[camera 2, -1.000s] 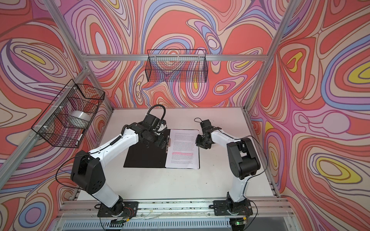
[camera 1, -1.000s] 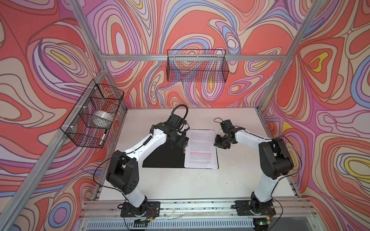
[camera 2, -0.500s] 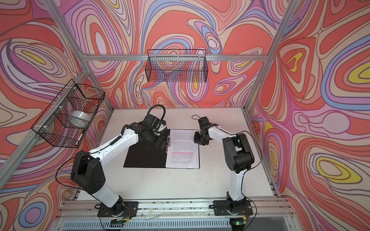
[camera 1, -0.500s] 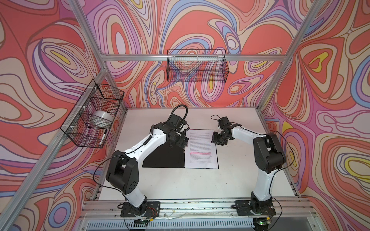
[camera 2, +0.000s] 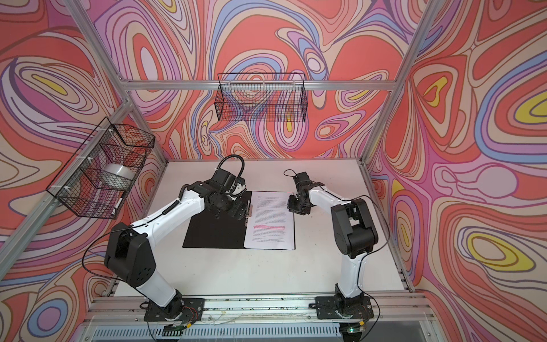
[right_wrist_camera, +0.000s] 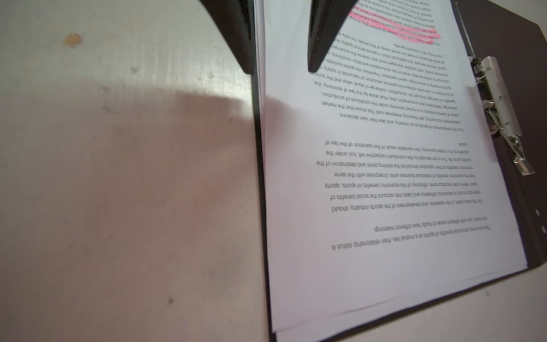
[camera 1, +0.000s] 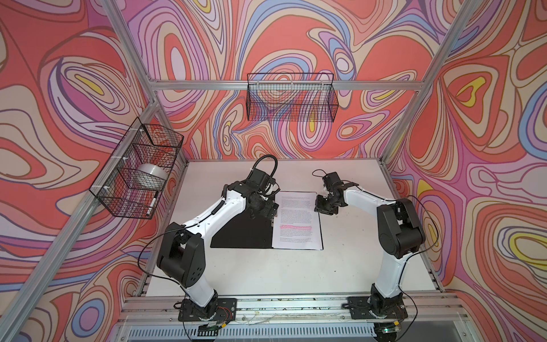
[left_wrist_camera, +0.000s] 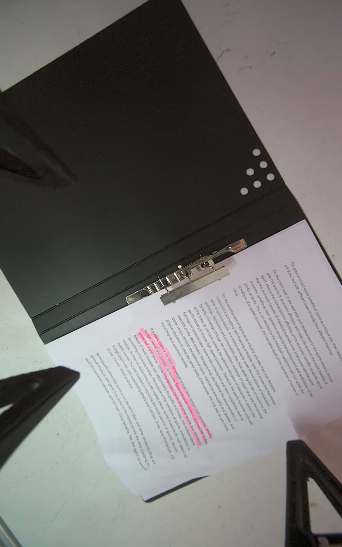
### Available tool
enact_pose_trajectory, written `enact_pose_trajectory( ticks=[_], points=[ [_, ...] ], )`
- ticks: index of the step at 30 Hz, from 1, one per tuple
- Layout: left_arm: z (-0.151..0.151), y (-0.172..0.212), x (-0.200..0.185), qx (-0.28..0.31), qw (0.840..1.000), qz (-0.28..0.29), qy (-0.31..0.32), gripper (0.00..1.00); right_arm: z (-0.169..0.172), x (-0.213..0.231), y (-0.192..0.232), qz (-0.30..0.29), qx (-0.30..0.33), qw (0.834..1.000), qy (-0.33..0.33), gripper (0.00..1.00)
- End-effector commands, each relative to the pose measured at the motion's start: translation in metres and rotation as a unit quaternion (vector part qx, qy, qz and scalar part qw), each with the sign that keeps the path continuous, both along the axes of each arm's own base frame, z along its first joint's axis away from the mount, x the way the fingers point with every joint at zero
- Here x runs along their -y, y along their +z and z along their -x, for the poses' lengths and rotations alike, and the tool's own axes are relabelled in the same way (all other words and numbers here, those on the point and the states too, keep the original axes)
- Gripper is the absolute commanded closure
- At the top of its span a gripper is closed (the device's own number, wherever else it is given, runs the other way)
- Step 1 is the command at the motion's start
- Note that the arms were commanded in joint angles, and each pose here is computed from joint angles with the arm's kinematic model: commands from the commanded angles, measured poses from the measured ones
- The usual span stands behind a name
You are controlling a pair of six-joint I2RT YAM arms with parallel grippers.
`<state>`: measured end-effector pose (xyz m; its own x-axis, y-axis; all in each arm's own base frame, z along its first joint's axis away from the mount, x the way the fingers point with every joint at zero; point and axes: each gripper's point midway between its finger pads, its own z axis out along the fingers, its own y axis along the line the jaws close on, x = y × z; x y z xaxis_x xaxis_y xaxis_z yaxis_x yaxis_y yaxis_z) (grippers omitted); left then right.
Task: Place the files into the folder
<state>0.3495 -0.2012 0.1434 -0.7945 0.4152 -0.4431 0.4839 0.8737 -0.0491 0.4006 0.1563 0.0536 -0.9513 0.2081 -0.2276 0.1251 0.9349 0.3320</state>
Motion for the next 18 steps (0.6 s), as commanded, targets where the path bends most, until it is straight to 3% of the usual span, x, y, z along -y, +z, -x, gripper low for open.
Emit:
enact_pose_trajectory(
  ticks=[1, 8, 13, 18],
  points=[
    [-0.010, 0.010, -0.001, 0.014, 1.000, -0.002, 0.003, 0.06, -0.008, 0.006, 0.036, 0.010, 0.043, 0.999, 0.000, 0.69],
    [-0.025, -0.016, 0.010, -0.027, 0.999, 0.009, 0.031, 0.06, 0.022, -0.006, 0.079, -0.064, 0.077, 0.995, 0.016, 0.76],
    [-0.040, -0.042, 0.028, -0.057, 0.996, 0.050, 0.049, 0.06, 0.077, -0.024, 0.084, -0.150, 0.049, 0.987, 0.043, 0.79],
    [-0.053, -0.059, 0.040, -0.056, 0.995, 0.073, 0.040, 0.07, 0.119, -0.014, 0.085, -0.163, 0.042, 0.985, 0.020, 0.80]
  ],
)
